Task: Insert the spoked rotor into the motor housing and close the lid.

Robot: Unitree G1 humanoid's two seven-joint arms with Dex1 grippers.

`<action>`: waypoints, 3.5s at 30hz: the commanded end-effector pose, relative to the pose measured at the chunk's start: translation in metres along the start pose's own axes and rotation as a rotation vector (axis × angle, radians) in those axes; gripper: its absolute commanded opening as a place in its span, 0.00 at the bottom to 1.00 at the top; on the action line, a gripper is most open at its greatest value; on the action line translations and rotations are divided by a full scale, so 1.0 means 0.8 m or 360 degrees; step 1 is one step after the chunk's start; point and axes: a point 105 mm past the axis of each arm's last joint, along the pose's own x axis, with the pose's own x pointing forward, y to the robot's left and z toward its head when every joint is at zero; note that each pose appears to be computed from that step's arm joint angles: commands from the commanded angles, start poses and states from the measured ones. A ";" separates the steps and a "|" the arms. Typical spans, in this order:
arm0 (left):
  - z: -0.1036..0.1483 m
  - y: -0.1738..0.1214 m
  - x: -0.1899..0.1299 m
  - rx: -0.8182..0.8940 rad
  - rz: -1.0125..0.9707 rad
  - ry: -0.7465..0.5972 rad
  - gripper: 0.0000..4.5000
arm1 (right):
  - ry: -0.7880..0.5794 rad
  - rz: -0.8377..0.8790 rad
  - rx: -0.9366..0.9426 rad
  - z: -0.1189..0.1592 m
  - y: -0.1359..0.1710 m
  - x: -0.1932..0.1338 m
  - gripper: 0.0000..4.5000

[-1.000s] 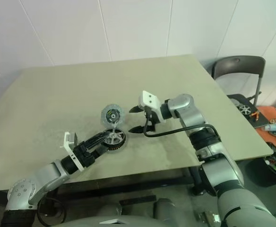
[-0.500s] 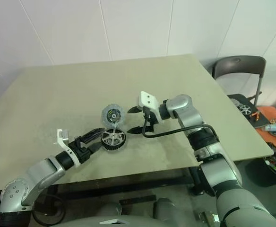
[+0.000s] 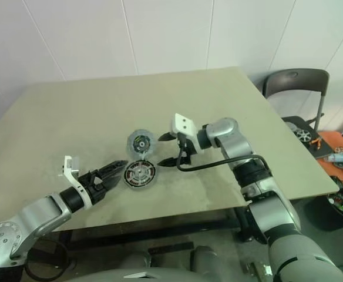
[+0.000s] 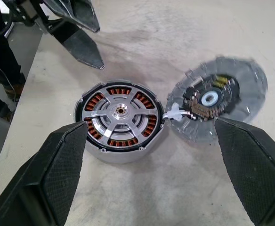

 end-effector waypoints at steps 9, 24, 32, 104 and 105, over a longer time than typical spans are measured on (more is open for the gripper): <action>0.073 0.003 -0.065 0.0830 0.0192 -0.0363 1.00 | -0.0180 0.0089 0.0066 0.030 0.013 0.005 0.91; 0.102 0.007 -0.109 0.2019 0.0180 -0.0419 1.00 | -0.0174 -0.0002 0.0062 0.016 0.022 0.098 0.01; 0.086 0.024 -0.110 0.2155 0.0184 -0.0304 1.00 | 0.0169 -0.0039 0.0105 -0.052 0.022 0.110 0.01; 0.068 0.034 -0.096 0.2022 0.0168 -0.0308 1.00 | 0.0771 0.0378 -0.0080 0.057 0.066 0.137 0.02; 0.068 0.036 -0.095 0.2022 0.0172 -0.0306 1.00 | 0.0741 0.0362 -0.0091 0.060 0.064 0.142 0.02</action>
